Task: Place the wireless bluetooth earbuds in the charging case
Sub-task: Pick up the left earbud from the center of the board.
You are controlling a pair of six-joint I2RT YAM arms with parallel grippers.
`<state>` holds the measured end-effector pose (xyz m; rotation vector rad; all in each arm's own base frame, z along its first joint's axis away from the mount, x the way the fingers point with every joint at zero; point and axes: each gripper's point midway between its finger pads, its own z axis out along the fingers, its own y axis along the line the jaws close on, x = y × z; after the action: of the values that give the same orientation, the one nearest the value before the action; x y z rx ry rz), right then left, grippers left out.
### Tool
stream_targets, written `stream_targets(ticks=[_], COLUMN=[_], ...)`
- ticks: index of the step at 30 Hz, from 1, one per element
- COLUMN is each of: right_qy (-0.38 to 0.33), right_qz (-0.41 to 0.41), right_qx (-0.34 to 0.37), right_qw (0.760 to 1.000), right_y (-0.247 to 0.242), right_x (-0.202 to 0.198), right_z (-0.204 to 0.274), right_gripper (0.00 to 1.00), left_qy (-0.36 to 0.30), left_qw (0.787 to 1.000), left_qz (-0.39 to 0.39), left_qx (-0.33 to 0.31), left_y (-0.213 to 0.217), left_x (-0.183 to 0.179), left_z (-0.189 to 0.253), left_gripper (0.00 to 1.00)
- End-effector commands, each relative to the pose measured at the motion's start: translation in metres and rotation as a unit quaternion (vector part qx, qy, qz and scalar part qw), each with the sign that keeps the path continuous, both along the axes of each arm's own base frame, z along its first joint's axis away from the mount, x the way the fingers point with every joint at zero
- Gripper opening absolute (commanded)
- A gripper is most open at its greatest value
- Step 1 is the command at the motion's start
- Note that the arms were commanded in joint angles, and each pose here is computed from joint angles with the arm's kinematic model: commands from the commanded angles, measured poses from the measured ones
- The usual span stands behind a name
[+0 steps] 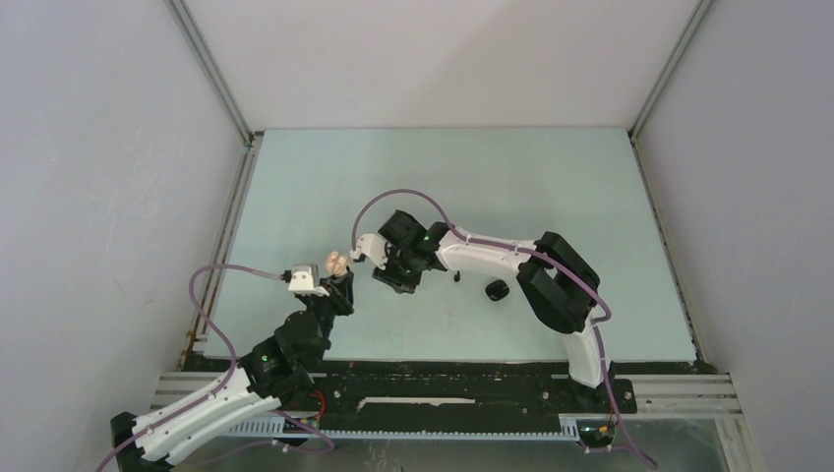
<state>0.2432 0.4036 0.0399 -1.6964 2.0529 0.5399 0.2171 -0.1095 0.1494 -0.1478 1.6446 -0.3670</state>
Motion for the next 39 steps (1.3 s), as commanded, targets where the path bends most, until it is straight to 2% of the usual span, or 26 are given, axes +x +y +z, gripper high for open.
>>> stream_targets(ticks=[1, 34, 39], right_qy=[-0.006, 0.002, 0.003], right_qz=[-0.008, -0.013, -0.013], right_qx=[-0.011, -0.065, -0.066], right_qw=[1.0, 0.998, 0.998], right_y=[0.003, -0.018, -0.018], right_x=[0.004, 0.003, 0.004], right_z=[-0.003, -0.036, -0.038], right_gripper=[0.34, 0.35, 0.33], left_qy=[-0.006, -0.004, -0.004], left_qw=[1.0, 1.0, 1.0], left_qz=[0.023, 0.008, 0.008], left_qx=[-0.015, -0.022, -0.021], left_y=[0.007, 0.0, 0.0], left_x=[0.002, 0.002, 0.002], left_z=[0.005, 0.003, 0.003], left_gripper=[0.0, 0.0, 0.0])
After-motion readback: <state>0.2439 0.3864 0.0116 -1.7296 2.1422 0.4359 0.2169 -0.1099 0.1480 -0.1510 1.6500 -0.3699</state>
